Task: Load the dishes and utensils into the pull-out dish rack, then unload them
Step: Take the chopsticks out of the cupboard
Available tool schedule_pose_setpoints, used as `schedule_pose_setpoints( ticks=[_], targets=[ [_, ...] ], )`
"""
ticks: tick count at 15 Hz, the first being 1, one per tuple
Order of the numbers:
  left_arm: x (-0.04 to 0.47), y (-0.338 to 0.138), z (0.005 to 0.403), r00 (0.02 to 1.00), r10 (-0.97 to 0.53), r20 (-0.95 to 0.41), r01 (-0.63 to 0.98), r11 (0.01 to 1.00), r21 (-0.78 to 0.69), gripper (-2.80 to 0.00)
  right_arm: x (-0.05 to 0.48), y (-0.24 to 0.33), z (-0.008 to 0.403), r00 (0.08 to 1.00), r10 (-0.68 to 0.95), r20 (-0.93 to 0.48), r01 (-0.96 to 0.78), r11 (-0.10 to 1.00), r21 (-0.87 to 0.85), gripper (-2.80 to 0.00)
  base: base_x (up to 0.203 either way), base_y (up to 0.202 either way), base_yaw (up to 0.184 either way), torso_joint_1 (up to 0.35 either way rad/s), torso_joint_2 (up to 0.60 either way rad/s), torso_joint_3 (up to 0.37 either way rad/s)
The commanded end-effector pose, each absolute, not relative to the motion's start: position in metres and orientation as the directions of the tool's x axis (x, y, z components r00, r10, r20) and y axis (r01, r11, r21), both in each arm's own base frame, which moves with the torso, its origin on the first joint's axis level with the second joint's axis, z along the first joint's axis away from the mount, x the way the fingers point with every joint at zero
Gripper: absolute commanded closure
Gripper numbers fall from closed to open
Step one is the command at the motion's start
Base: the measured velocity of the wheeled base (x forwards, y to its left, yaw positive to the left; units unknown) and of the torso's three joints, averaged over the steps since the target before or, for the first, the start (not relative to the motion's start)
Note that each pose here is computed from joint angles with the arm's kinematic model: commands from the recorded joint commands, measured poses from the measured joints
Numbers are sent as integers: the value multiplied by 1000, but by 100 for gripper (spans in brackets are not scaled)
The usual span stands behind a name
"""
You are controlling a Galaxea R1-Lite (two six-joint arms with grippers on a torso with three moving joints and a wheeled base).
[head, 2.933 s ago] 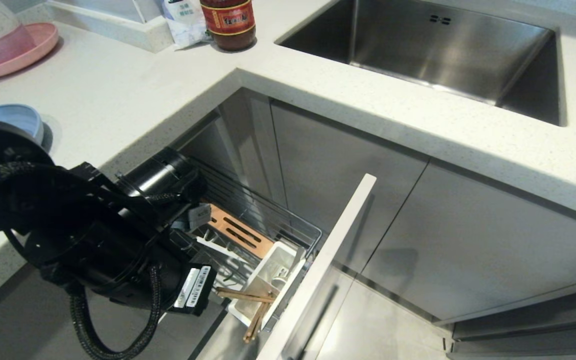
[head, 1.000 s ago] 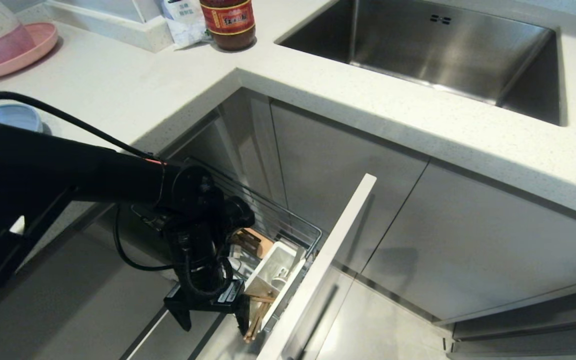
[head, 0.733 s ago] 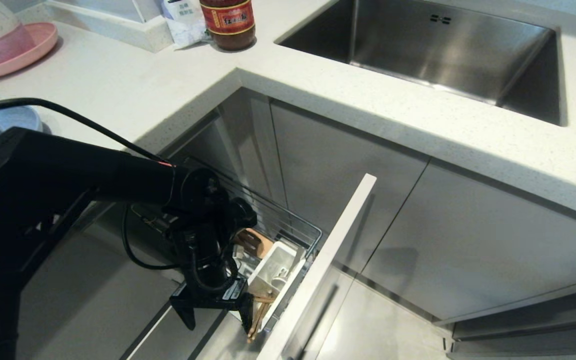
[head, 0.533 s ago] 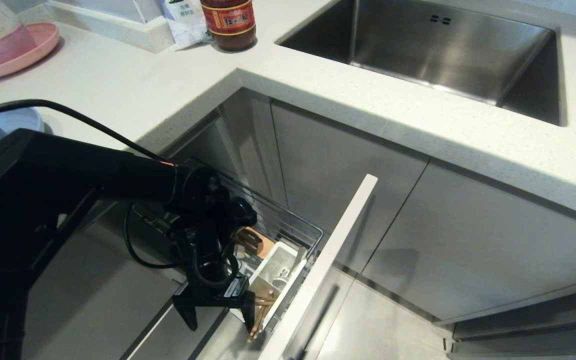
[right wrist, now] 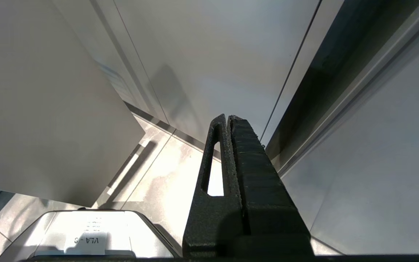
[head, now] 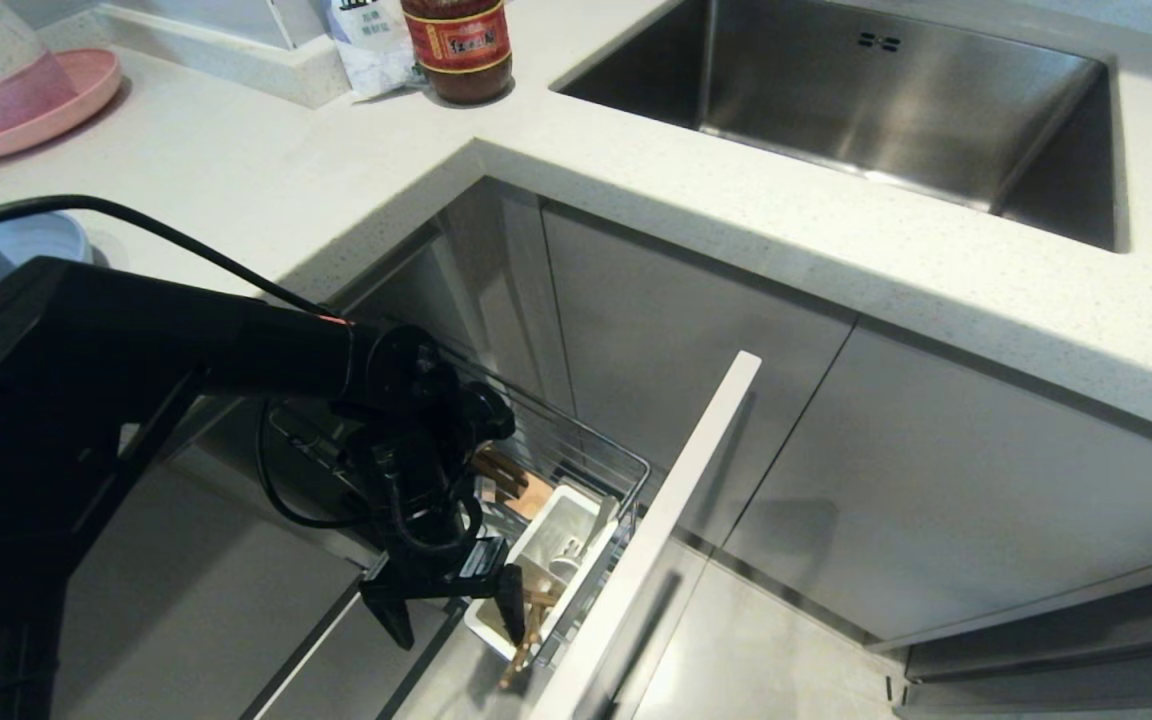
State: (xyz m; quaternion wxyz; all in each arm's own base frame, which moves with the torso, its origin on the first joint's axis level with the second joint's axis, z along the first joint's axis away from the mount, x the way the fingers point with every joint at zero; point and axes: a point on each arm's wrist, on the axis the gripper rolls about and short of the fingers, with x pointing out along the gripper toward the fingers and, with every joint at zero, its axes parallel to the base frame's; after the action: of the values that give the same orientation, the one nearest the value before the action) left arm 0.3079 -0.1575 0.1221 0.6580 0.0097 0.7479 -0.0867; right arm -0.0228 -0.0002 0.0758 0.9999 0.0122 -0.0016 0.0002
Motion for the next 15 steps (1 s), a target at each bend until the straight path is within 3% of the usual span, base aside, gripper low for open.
schedule_pose_setpoints(
  ticks=[1,4,10,15],
  targets=[
    [307,-155,123,-143,-92,-986,123,986,-110,-280,-23,0,75,1000,1,6,-1,1000,25,0,0,0,0,0,0,0],
    [300,-152,131,-183,-73,-980,151,983,-101,-280,-23,0,75,1000,1,6,-1,1000,25,0,0,0,0,0,0,0],
    [288,-146,157,-154,-86,-984,153,982,-110,-280,-23,0,75,1000,1,6,-1,1000,25,0,0,0,0,0,0,0],
    [300,-148,140,-189,-73,-979,140,985,-101,-280,-23,0,75,1000,2,5,-2,1000,25,0,0,0,0,0,0,0]
  ],
)
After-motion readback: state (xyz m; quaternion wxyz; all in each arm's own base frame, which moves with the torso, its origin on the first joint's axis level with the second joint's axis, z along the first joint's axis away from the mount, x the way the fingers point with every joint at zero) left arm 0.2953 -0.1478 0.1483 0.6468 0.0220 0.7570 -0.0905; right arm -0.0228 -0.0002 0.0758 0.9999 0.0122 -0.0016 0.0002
